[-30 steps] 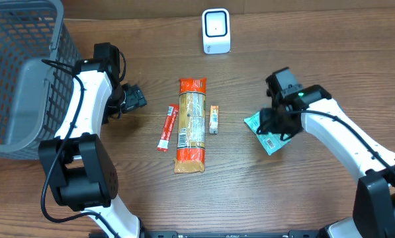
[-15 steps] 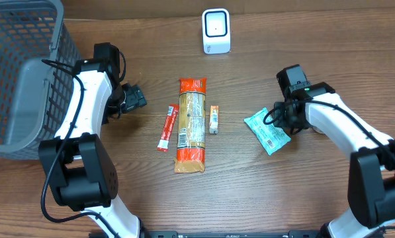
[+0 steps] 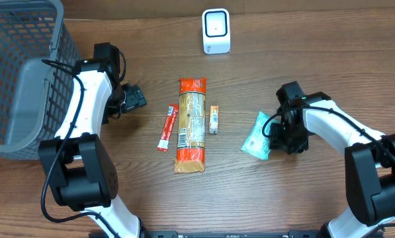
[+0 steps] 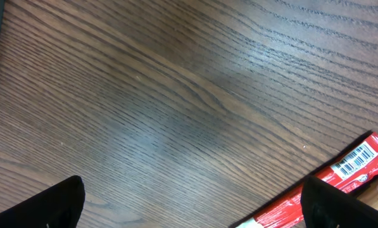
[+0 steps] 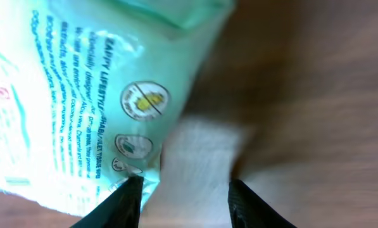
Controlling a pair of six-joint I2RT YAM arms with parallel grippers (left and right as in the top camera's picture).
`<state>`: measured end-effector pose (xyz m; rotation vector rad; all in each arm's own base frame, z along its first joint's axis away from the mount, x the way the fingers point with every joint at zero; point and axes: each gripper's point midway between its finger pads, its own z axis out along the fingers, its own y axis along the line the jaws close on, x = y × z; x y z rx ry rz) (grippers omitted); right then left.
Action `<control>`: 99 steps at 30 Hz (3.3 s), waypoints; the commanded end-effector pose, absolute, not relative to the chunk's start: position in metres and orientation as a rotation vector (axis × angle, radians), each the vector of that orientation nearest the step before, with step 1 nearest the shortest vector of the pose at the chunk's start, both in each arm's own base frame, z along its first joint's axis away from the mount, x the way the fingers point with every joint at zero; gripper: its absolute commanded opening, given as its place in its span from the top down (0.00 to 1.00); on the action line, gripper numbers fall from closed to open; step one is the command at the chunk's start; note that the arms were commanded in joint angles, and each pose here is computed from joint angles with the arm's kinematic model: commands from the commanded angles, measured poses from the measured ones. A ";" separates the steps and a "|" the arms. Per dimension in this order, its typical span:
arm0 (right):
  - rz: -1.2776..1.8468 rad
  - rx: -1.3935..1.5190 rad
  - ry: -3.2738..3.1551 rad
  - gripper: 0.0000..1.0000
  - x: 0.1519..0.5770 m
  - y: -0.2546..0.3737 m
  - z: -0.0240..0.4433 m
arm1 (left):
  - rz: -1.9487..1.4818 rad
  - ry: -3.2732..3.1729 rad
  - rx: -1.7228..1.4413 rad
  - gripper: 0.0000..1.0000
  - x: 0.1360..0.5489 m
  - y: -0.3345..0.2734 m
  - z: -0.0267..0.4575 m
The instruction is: Scan the item barcode
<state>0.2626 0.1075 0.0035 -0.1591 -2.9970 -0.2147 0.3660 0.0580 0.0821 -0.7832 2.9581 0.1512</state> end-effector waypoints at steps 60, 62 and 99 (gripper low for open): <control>-0.250 0.165 -3.322 0.23 0.311 0.108 0.008 | 0.156 2.951 -0.741 0.00 0.367 0.059 0.088; -0.248 0.164 -3.318 0.23 0.310 0.107 0.007 | 0.156 2.951 -0.741 0.00 0.367 0.059 0.088; -0.521 0.187 -3.576 0.96 0.329 0.123 0.118 | 0.156 2.951 -0.741 0.00 0.367 0.059 0.088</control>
